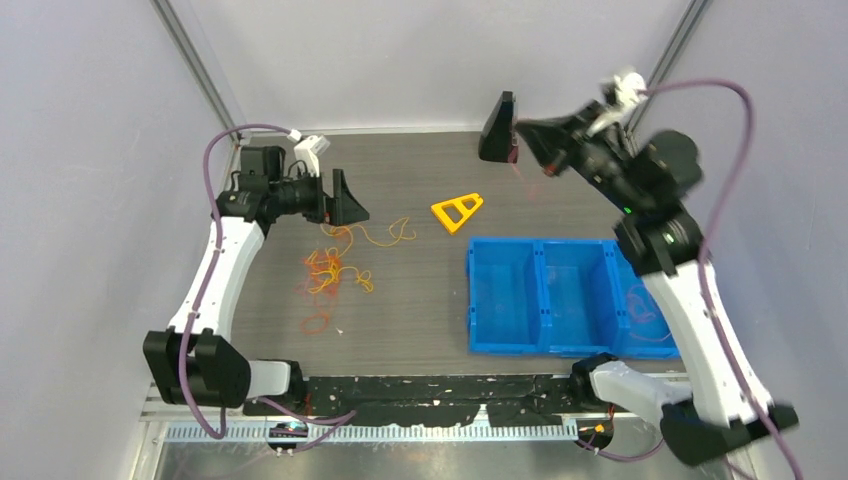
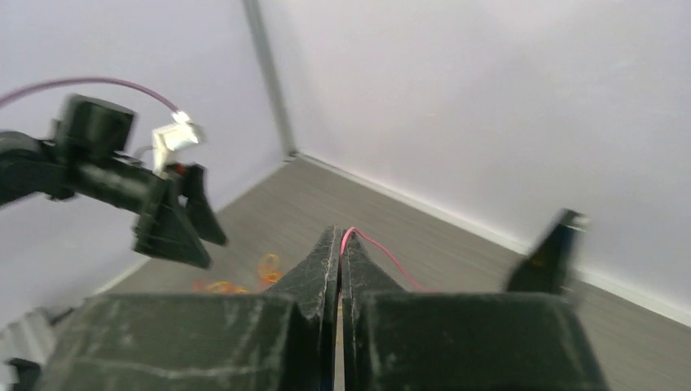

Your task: Untangle the cables

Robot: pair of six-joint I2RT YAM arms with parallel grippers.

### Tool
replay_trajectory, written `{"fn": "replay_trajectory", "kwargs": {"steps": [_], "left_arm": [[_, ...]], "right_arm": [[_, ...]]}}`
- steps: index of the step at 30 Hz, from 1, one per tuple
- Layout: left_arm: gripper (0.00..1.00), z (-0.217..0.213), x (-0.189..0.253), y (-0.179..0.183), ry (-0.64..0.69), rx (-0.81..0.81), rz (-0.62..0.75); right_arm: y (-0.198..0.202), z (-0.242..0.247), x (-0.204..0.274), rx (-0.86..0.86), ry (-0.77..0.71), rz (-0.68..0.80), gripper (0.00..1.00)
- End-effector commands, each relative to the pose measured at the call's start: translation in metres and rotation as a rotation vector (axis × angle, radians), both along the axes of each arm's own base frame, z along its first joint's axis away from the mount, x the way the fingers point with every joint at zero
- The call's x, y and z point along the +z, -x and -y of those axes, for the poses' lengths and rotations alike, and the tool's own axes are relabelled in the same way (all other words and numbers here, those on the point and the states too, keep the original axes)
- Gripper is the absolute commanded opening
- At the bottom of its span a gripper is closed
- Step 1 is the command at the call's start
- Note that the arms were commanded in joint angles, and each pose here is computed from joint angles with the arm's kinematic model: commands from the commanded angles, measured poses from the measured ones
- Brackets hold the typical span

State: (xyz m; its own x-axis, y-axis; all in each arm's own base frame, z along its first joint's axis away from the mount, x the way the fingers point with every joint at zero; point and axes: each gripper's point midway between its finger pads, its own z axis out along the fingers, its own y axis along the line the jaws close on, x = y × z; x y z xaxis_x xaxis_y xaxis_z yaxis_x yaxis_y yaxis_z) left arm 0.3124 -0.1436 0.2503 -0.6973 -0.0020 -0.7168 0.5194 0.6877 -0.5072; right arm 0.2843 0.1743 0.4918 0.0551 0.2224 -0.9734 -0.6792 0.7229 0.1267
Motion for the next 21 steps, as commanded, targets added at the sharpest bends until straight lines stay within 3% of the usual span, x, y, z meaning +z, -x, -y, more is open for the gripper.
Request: {"fn": "replay_trajectory", "kwargs": {"steps": [1, 7, 15, 21], "left_arm": [[0.97, -0.001, 0.024, -0.021, -0.013, -0.013, 0.139], [0.99, 0.006, 0.03, -0.037, 0.011, -0.039, 0.13], [1.0, 0.019, 0.038, -0.048, 0.025, -0.071, 0.136], [1.0, 0.031, 0.037, -0.046, 0.036, -0.095, 0.131]], "right_arm": [[0.026, 0.072, -0.041, -0.268, 0.163, -0.05, 0.05], [0.072, 0.162, -0.058, -0.654, 0.294, -0.05, 0.05], [0.121, 0.211, -0.09, -0.922, 0.364, -0.15, 0.05], [0.121, 0.264, -0.155, -1.164, 0.441, -0.432, 0.05]]}}
